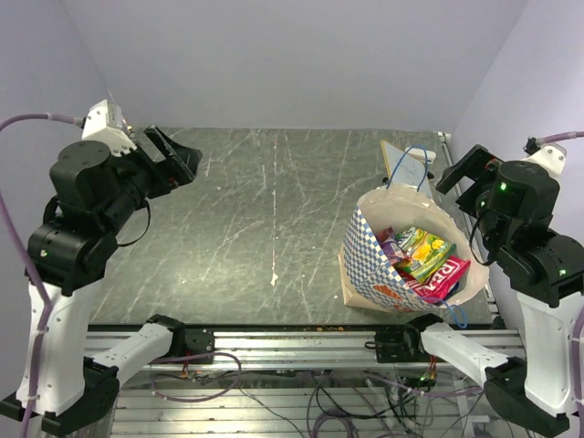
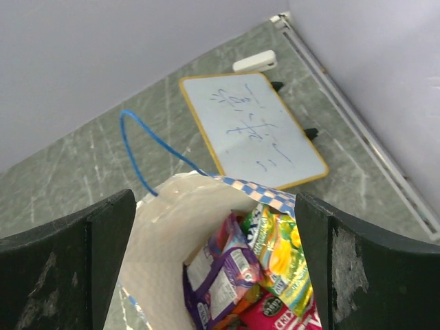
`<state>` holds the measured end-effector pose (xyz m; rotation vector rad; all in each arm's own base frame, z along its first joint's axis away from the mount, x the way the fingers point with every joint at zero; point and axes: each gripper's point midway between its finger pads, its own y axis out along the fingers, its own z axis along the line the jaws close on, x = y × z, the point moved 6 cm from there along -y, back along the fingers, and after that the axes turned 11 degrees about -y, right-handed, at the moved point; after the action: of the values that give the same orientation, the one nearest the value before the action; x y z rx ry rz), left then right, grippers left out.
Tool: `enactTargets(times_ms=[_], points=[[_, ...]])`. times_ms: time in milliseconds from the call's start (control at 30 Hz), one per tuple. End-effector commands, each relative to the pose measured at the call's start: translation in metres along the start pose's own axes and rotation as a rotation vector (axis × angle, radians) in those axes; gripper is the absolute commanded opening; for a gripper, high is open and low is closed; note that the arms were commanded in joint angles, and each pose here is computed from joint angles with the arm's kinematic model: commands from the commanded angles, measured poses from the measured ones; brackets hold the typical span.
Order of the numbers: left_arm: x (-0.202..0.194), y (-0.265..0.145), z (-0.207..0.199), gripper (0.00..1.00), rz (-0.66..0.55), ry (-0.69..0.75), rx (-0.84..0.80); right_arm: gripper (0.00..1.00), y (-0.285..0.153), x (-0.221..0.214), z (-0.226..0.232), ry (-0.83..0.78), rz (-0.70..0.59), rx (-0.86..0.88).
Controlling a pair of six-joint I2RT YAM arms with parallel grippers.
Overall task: Take the snacks out of the paper bag
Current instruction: Move the paper bag to the center of the board.
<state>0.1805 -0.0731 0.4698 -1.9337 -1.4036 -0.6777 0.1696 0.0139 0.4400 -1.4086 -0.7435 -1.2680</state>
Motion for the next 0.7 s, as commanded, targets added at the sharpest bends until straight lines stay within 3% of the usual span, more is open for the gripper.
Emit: enactTargets(times_ms=[0,300,500,667], points=[[-0.007,0.021,-0.008,0.99,0.030,-0.102,-0.083,1.00,-0.005,-0.012,-0.016,-0.034,0.080,-0.061],[-0.052,0.069,-0.007,0.99,0.235,-0.225,-0.081,1.00,0.000,-0.027,-0.027,-0.064,0.152,-0.125],[-0.124,0.105,-0.049,0.98,0.482,-0.257,-0.181,1.00,0.007,-0.040,-0.021,-0.099,0.214,-0.084],[-0.180,0.120,-0.097,1.00,0.577,-0.219,-0.288,1.00,0.003,-0.049,-0.011,-0.099,0.247,0.028]])
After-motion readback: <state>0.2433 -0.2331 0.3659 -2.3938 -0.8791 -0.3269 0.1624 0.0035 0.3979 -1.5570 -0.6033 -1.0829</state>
